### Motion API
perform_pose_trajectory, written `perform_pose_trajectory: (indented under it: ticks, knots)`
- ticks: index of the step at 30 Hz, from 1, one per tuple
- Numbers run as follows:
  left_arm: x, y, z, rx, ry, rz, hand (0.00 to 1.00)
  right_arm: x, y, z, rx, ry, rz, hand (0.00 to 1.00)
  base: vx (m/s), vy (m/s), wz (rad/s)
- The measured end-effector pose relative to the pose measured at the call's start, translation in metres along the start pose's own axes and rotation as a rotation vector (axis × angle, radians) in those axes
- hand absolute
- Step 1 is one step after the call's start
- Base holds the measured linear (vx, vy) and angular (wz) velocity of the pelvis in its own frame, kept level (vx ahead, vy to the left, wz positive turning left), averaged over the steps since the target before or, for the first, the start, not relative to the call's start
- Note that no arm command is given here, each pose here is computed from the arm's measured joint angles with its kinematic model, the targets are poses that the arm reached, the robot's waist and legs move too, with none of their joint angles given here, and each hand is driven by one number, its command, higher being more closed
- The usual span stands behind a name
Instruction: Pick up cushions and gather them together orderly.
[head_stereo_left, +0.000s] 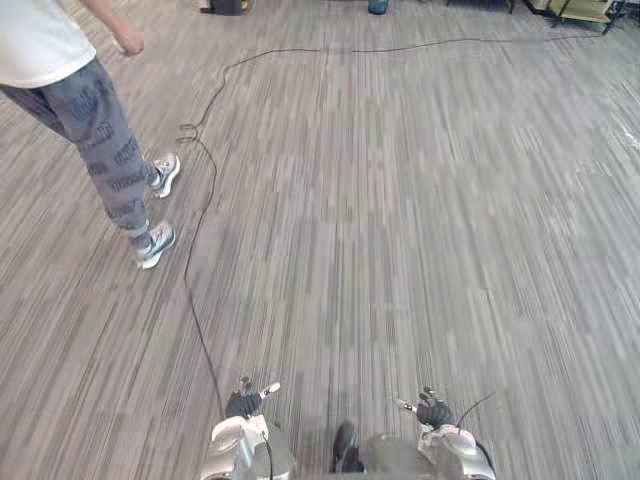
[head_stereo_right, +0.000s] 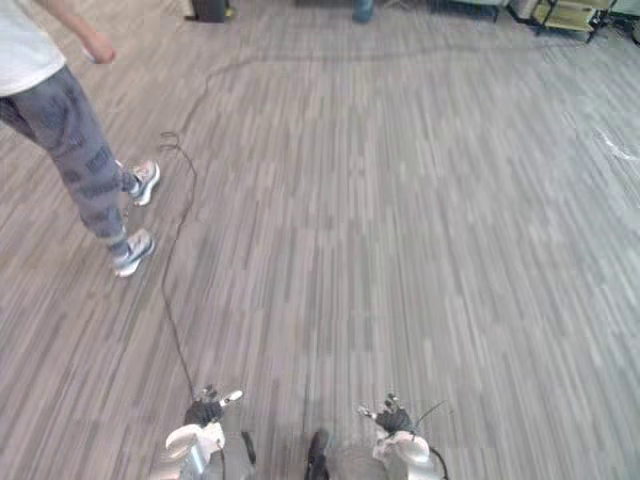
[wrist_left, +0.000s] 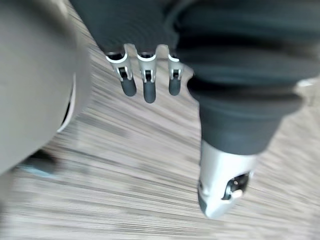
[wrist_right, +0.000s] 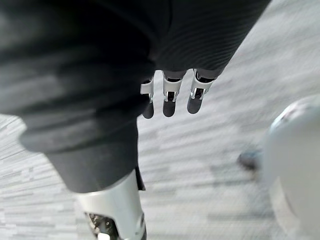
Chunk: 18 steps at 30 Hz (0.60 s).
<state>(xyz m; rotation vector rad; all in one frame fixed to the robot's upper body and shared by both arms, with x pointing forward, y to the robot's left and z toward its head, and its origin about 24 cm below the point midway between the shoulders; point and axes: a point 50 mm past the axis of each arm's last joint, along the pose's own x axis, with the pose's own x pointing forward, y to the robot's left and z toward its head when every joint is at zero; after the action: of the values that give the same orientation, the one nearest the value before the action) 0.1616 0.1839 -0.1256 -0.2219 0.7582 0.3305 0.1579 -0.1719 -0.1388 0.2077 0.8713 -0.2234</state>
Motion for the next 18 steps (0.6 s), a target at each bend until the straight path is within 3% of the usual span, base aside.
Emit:
perform_pose_trajectory:
  ticks: [10, 18]
  knots:
    - [-0.002, 0.022, -0.008, 0.053, 0.037, 0.044, 0.0, -0.004, 0.014, -0.018, 0.025, 0.048, 0.03, 0.0, 0.68, 0.287, -0.86]
    - [-0.002, 0.005, -0.024, 0.135, 0.117, -0.032, 0.0, 0.001, 0.019, 0.008, -0.036, -0.051, 0.08, 0.0, 0.51, 0.142, -0.64]
